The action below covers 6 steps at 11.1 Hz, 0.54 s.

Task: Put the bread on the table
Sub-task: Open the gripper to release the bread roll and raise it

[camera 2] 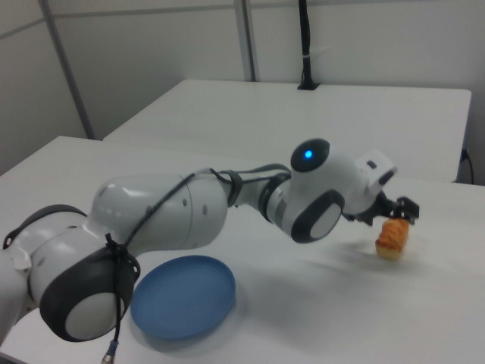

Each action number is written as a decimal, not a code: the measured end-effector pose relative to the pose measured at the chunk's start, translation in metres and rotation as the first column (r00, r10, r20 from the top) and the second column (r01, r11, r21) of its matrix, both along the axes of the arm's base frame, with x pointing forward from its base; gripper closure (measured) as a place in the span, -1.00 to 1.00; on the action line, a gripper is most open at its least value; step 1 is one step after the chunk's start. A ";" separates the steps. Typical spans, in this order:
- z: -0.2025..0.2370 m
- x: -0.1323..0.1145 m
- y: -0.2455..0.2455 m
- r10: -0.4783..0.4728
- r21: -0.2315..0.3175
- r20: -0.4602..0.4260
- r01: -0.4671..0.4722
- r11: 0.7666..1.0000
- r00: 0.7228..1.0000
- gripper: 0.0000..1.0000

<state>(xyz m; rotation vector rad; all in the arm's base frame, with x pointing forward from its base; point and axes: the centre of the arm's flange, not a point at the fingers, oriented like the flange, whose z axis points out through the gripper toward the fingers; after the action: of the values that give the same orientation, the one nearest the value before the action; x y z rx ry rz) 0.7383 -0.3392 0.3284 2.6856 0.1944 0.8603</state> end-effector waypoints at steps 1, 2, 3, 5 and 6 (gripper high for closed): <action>0.020 0.000 0.003 0.004 -0.007 0.019 -0.004 1.000 1.000 -1.00; 0.040 0.000 0.009 0.009 -0.001 0.015 -0.009 1.000 1.000 -1.00; 0.060 -0.003 0.018 0.011 0.020 -0.015 -0.011 1.000 1.000 -1.00; 0.106 -0.019 0.039 0.013 0.079 -0.113 -0.004 0.997 0.994 -1.00; 0.128 -0.032 0.048 0.011 0.118 -0.184 0.011 0.993 0.983 -1.00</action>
<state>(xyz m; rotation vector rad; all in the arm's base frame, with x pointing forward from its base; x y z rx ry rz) 0.7061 -0.2911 0.4567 2.8772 0.1902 0.6406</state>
